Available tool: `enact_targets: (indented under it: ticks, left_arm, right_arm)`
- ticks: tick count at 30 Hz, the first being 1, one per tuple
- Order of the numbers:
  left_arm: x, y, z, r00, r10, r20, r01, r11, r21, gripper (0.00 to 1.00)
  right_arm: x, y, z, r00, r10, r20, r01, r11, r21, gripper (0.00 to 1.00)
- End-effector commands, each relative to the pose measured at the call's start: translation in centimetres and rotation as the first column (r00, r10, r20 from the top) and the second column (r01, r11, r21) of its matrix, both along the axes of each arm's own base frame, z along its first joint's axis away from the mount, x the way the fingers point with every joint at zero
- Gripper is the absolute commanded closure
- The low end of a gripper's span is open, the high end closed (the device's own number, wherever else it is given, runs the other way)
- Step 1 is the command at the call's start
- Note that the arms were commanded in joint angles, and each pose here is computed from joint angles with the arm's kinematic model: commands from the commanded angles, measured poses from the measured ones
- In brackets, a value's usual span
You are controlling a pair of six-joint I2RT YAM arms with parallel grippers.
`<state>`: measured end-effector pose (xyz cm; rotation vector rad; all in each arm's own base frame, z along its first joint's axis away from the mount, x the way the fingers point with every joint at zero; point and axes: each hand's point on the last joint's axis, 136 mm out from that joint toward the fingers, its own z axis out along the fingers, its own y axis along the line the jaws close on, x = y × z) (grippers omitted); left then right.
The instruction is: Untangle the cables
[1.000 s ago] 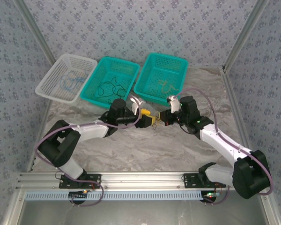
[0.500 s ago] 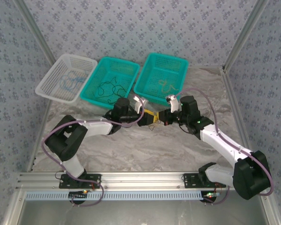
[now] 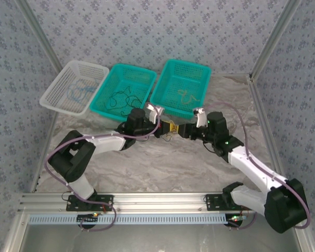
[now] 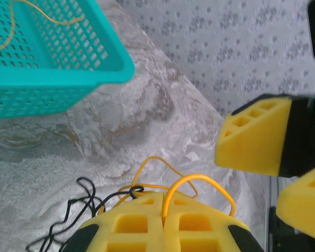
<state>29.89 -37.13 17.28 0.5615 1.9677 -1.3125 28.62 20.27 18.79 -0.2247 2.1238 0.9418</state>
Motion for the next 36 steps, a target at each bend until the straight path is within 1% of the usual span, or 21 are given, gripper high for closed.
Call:
enact_targets:
  ticks: [1, 4, 6, 8, 10, 11, 13, 14, 16, 17, 18, 22, 27, 29, 34, 36]
  left_arm:
    - [1.0, 0.1, 4.4, 0.997, 0.075, -0.007, -0.075, 0.992, -0.106, 1.0]
    - [1.3, 0.2, 5.1, 0.993, 0.105, -0.045, -0.11, 0.986, -0.126, 1.0]
    - [1.7, 0.5, 5.6, 0.988, 0.138, -0.07, -0.147, 0.979, -0.142, 1.0]
    - [2.2, 0.9, 6.1, 0.979, 0.179, -0.102, -0.194, 0.968, -0.158, 1.0]
    - [2.6, 1.2, 6.5, 0.969, 0.209, -0.13, -0.23, 0.957, -0.176, 1.0]
    - [2.8, 1.4, 6.8, 0.963, 0.227, -0.146, -0.252, 0.95, -0.185, 1.0]
    - [3.0, 1.8, 7.1, 0.953, 0.251, -0.168, -0.283, 0.938, -0.2, 1.0]
    - [3.1, 1.8, 7.3, 0.95, 0.258, -0.178, -0.293, 0.933, -0.208, 1.0]
    - [3.2, 1.8, 7.6, 0.947, 0.258, -0.19, -0.297, 0.93, -0.216, 1.0]
    - [3.3, 1.8, 7.6, 0.944, 0.26, -0.202, -0.303, 0.928, -0.219, 1.0]
    - [3.3, 1.8, 7.7, 0.941, 0.261, -0.214, -0.308, 0.924, -0.225, 1.0]
    - [3.5, 1.9, 8.2, 0.93, 0.266, -0.252, -0.33, 0.908, -0.257, 1.0]
    - [3.6, 2.0, 8.8, 0.923, 0.273, -0.271, -0.347, 0.896, -0.278, 1.0]
    - [3.6, 2.0, 8.9, 0.92, 0.278, -0.275, -0.353, 0.893, -0.278, 1.0]
    - [3.5, 2.3, 8.8, 0.916, 0.291, -0.276, -0.365, 0.891, -0.272, 1.0]
    - [3.4, 2.4, 8.9, 0.916, 0.295, -0.272, -0.367, 0.889, -0.274, 1.0]
  right_arm:
    - [1.1, -2.8, 0.4, 0.978, -0.206, 0.031, 0.205, 0.977, 0.052, 0.4]
    - [0.8, -4.8, -0.6, 0.947, -0.322, 0.003, 0.32, 0.942, 0.102, 0.37]
    - [0.5, -5.5, -1.6, 0.934, -0.355, -0.03, 0.356, 0.926, 0.122, 0.35]
    - [0.1, -5.3, -2.3, 0.938, -0.343, -0.058, 0.348, 0.923, 0.164, 0.33]
    - [-0.3, -4.3, -2.4, 0.954, -0.293, -0.056, 0.298, 0.928, 0.224, 0.3]
    - [-0.6, -3.9, -2.5, 0.959, -0.277, -0.056, 0.282, 0.929, 0.24, 0.26]
    - [-0.7, -3.5, -3.0, 0.956, -0.287, -0.065, 0.294, 0.923, 0.248, 0.22]
    - [-0.7, -3.6, -3.2, 0.945, -0.315, -0.085, 0.326, 0.907, 0.265, 0.21]
    - [-0.5, -3.5, -3.0, 0.931, -0.346, -0.115, 0.364, 0.866, 0.344, 0.19]
    - [-0.4, -3.1, -2.7, 0.93, -0.343, -0.129, 0.366, 0.849, 0.38, 0.18]
    - [-0.4, -2.5, -2.5, 0.933, -0.335, -0.132, 0.36, 0.847, 0.391, 0.18]
    - [-0.2, 0.2, -1.7, 0.952, -0.285, -0.11, 0.304, 0.861, 0.408, 0.21]
    - [0.6, 3.6, -2.2, 0.965, -0.224, -0.136, 0.262, 0.863, 0.433, 0.28]
    - [1.0, 4.4, -2.6, 0.964, -0.224, -0.143, 0.264, 0.864, 0.429, 0.29]
    - [2.4, 6.0, -2.6, 0.959, -0.236, -0.158, 0.283, 0.838, 0.466, 0.32]
    - [2.8, 6.8, -2.4, 0.964, -0.223, -0.147, 0.267, 0.834, 0.482, 0.33]
